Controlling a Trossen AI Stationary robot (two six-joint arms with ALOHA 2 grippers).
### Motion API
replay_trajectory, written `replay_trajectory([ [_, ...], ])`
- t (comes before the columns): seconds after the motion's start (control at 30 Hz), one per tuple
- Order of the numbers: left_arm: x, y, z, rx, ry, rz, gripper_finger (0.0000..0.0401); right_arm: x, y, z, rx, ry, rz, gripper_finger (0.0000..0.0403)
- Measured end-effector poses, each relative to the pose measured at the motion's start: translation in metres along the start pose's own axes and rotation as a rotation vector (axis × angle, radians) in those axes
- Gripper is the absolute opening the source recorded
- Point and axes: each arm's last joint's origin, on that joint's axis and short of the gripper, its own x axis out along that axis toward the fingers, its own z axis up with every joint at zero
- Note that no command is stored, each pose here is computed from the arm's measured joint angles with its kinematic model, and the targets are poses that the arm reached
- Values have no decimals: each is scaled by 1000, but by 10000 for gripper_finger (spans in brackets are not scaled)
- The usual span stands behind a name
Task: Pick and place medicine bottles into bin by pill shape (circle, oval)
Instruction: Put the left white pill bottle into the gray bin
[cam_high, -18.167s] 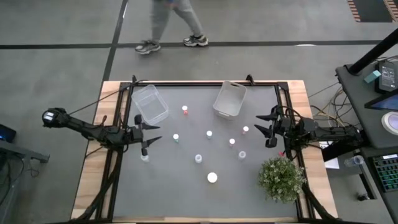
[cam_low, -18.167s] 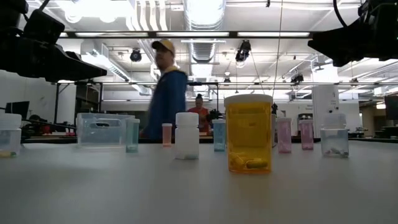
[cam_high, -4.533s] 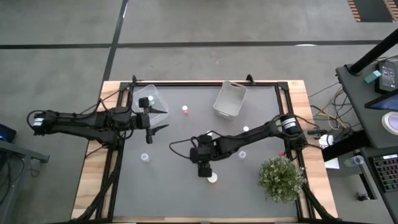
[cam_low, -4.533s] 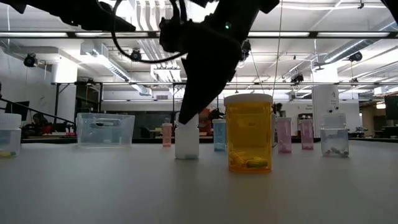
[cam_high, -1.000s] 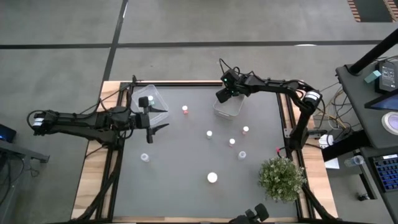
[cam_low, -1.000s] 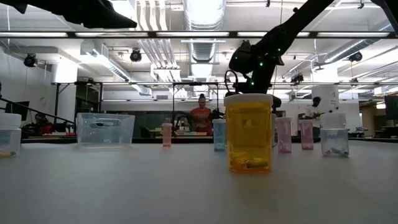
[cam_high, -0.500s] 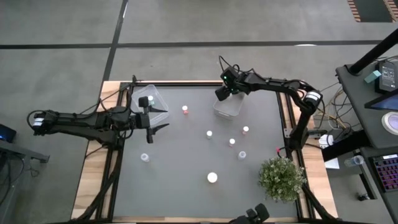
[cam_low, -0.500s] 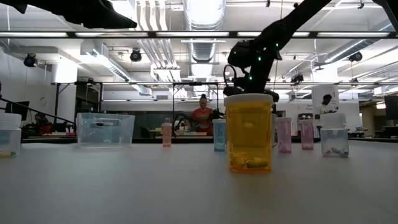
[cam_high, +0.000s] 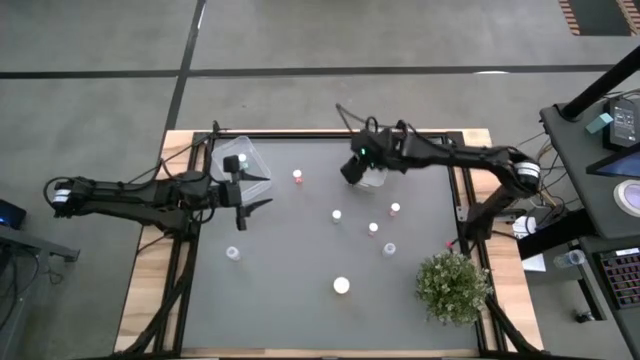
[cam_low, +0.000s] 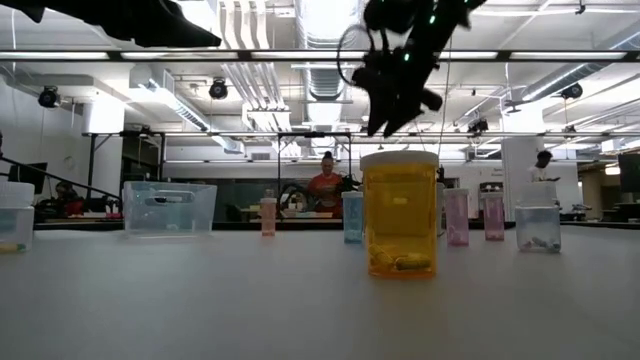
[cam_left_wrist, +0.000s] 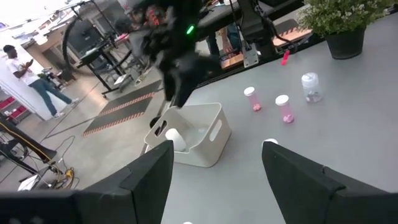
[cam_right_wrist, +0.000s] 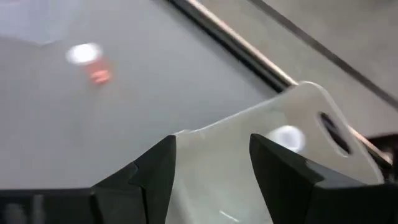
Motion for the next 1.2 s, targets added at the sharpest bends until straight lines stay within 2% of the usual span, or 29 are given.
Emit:
replay_trajectory([
  [0.23, 9, -3, -1, 6, 19, -9, 231, -41, 51, -37, -133, -106, 151, 196],
  [0.47, 23, -8, -1, -17, 26, -13, 231, -59, 72, -80, -216, -291, 329, 196],
  [0.57, 29, -10, -2, -58, 40, -18, 231, -60, 72, -95, -261, -365, 371, 196],
  [0.9, 47, -21, -13, -325, 133, -39, 231, -50, 54, -123, -357, -695, 537, 196],
  [1.07, 53, -22, -11, -443, 151, -43, 231, -63, 35, -125, -379, -802, 603, 196],
  [1.2, 56, -24, -11, -527, 169, -69, 231, -78, 21, -128, -394, -878, 599, 196],
])
